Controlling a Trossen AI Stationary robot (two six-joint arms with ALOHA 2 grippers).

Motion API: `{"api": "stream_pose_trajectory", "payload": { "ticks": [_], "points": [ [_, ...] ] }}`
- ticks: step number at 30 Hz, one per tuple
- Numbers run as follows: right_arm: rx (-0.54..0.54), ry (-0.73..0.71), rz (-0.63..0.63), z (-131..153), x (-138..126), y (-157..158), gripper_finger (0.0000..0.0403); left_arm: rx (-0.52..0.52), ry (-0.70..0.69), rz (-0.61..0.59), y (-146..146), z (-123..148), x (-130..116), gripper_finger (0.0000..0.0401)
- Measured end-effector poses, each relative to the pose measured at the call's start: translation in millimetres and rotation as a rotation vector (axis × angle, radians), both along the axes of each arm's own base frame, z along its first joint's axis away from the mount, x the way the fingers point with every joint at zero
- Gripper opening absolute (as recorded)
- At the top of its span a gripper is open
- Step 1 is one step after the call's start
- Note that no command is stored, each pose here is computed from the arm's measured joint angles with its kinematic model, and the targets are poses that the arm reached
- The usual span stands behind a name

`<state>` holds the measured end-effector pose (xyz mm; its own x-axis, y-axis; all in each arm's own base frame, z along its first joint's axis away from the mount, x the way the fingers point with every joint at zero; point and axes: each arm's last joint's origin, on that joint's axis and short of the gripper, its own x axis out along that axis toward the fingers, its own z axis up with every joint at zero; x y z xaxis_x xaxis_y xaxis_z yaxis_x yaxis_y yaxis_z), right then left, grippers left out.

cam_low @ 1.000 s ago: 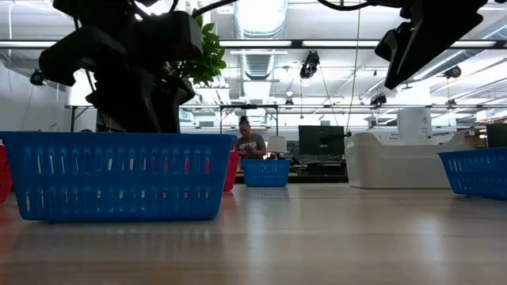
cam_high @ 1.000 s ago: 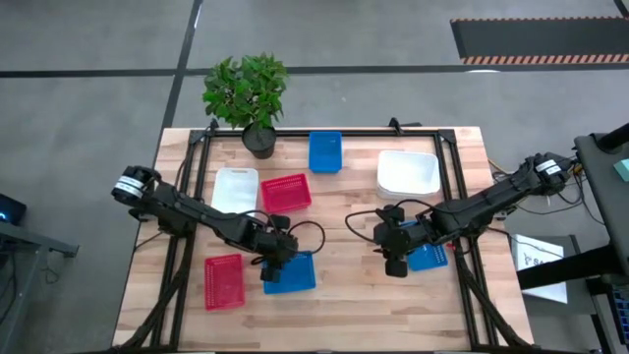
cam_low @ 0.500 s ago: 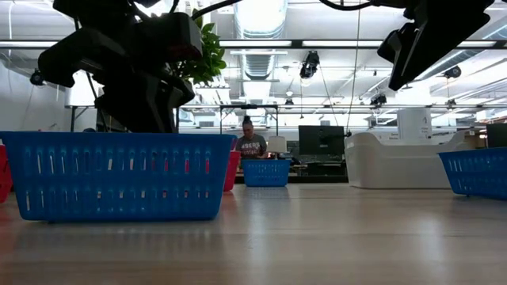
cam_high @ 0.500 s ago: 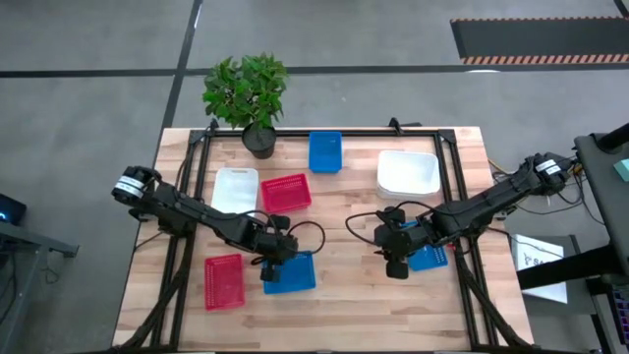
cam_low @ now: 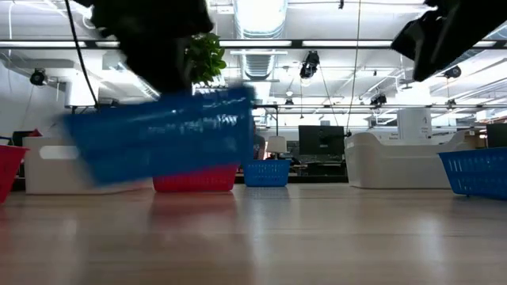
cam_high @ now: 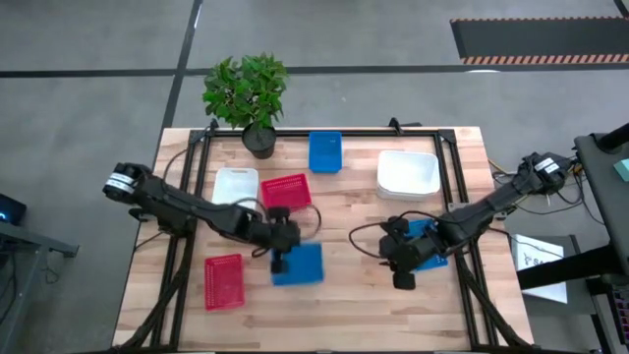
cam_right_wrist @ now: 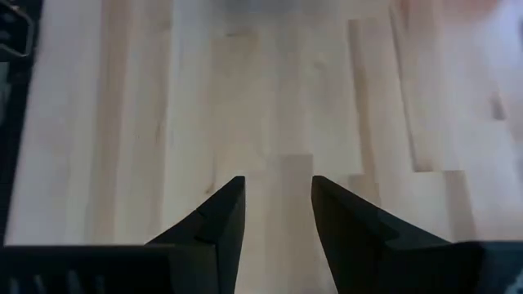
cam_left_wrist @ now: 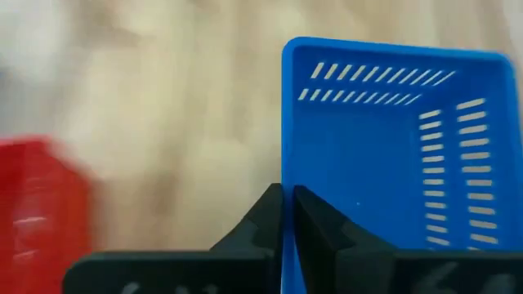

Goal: Stack baskets by color
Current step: Stack the bottom left blue bin on the top blue bin

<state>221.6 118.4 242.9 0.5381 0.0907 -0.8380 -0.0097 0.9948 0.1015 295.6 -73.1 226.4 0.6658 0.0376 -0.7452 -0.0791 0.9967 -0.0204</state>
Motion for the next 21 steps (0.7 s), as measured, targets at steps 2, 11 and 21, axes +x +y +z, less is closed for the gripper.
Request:
{"api": "stream_pose_trajectory", "payload": {
  "ticks": [2, 11, 21],
  "points": [
    [0.010, 0.001, 0.010, 0.2, -3.5, 5.9, 0.0134, -0.016, -0.095, 0.189, 14.7, 17.0, -0.2, 0.0002],
    [-0.059, -0.016, 0.092, 8.0, -19.9, 11.0, 0.0115, 0.021, -0.583, 0.930, 73.4, 63.9, -0.3, 0.0002],
    [-0.270, -0.141, 0.055, 36.0, -47.5, -15.5, 0.0081, -0.002, -0.676, 1.110, 103.3, 40.8, 31.3, 0.0002]
  ]
}}
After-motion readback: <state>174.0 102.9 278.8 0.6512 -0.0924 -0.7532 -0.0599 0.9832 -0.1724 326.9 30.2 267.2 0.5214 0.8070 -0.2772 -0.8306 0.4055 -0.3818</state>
